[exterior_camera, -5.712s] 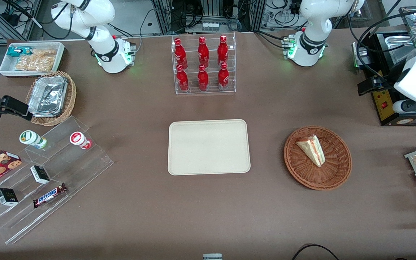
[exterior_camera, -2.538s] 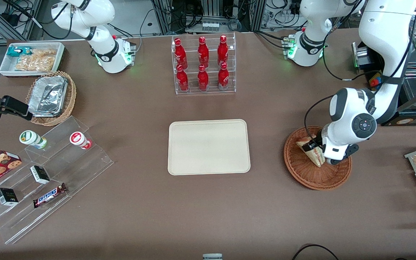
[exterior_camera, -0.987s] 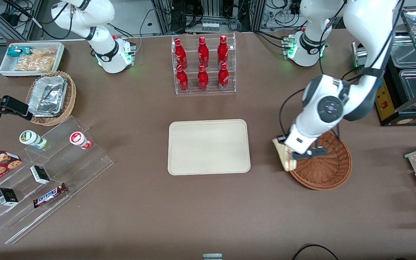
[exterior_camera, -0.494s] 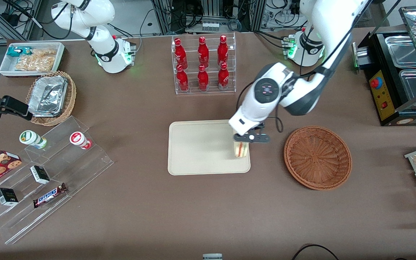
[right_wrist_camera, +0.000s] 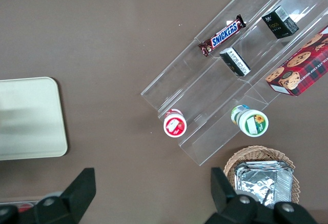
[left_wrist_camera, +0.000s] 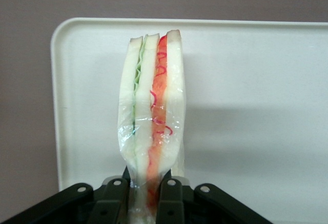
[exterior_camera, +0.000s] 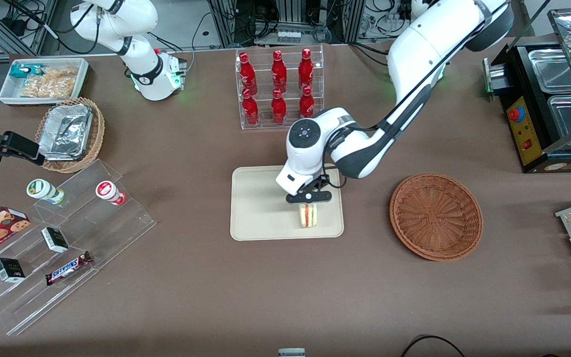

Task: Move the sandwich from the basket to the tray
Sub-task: 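Lower the sandwich onto the tray and open the left gripper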

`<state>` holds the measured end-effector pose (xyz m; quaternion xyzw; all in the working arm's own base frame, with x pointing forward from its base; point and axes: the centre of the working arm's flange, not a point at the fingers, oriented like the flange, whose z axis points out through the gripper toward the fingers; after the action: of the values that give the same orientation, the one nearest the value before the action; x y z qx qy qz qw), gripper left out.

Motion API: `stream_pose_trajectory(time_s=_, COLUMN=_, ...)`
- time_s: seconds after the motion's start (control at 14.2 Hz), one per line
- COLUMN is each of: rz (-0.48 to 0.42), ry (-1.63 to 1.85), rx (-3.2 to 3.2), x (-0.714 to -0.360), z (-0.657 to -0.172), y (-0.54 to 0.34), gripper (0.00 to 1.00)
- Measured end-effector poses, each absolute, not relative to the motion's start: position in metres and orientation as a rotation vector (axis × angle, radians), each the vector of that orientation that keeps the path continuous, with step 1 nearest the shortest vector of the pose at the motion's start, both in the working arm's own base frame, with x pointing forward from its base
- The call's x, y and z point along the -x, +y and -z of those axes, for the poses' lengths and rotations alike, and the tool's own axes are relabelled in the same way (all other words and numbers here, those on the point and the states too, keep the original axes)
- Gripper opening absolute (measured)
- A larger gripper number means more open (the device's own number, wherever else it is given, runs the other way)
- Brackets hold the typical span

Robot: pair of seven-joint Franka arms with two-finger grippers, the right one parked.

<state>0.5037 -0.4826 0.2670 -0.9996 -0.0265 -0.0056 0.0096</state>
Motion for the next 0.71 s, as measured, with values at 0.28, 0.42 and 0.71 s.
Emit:
stream_pose_trajectory(time_s=0.28, rz=0.022, ry=-0.058, rx=3.134, x=-0.496, z=-0.271, y=-0.504, gripper=0.24)
stream_pose_trajectory(time_s=0.42, rz=0.012, ry=-0.055, rx=3.137, x=-0.490, z=-0.266, y=-0.513, gripper=0.27)
stream_pose_trajectory(time_s=0.71, rz=-0.015, ry=-0.055, rx=3.134, x=-0.485, z=-0.250, y=-0.523, gripper=0.52)
